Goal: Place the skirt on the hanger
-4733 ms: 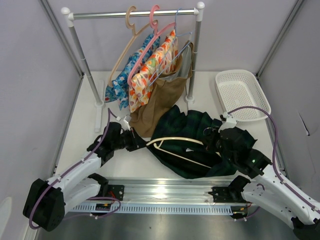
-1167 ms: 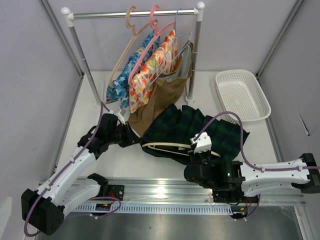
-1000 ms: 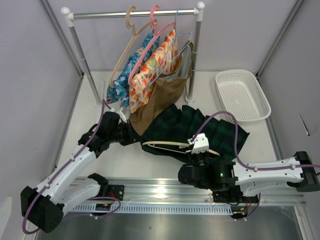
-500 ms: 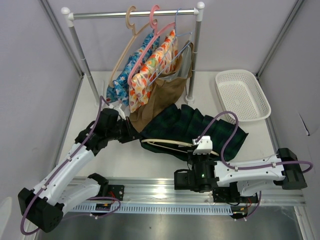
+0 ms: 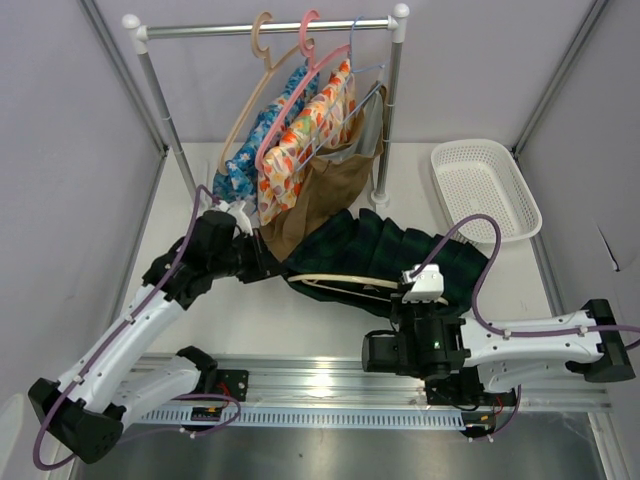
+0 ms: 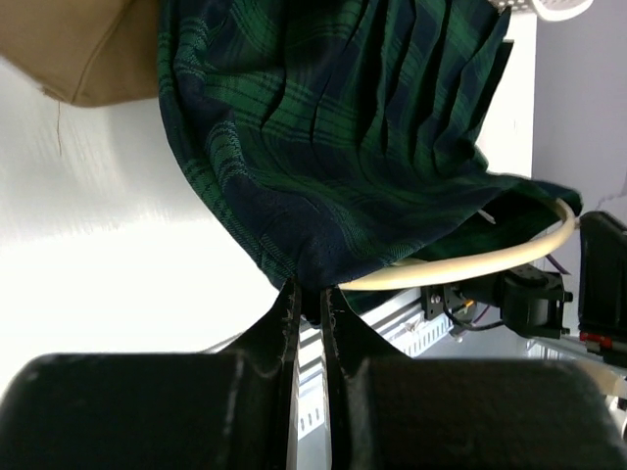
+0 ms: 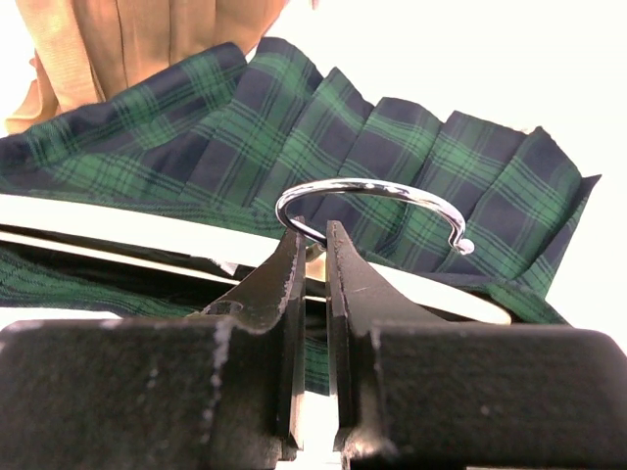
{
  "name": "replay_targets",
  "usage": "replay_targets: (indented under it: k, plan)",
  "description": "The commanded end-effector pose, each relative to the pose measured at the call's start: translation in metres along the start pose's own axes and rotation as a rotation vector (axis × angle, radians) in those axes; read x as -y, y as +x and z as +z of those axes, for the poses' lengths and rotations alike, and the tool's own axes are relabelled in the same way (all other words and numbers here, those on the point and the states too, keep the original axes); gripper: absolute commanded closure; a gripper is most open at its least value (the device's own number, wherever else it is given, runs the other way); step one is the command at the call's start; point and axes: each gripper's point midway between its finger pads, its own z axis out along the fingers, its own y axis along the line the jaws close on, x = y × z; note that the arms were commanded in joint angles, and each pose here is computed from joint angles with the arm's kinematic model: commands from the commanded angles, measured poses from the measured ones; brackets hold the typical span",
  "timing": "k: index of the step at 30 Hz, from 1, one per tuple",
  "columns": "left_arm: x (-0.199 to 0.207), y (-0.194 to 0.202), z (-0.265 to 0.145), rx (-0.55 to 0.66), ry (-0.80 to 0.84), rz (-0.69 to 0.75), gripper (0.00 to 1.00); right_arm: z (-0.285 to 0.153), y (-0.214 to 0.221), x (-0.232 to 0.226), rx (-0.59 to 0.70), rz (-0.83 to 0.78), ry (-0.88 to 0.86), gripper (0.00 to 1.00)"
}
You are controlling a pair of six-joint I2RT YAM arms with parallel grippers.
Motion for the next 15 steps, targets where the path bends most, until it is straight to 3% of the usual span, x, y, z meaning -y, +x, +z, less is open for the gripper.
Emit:
replay_targets:
  k: [1,9,15]
  plan:
    - [0.032,-0.015,-0.025,0.050,0.091,0.038,1.00,0.004,-0.013,0.016,0.051,-0.136,0.025,1.00]
    - [0.061,-0.029,-0.056,0.071,0.112,0.072,1.00,0.006,-0.024,0.016,0.055,-0.137,0.000,1.00]
    - [0.085,-0.027,-0.055,0.042,0.125,0.099,1.00,0.008,-0.042,0.014,0.065,-0.104,-0.043,1.00]
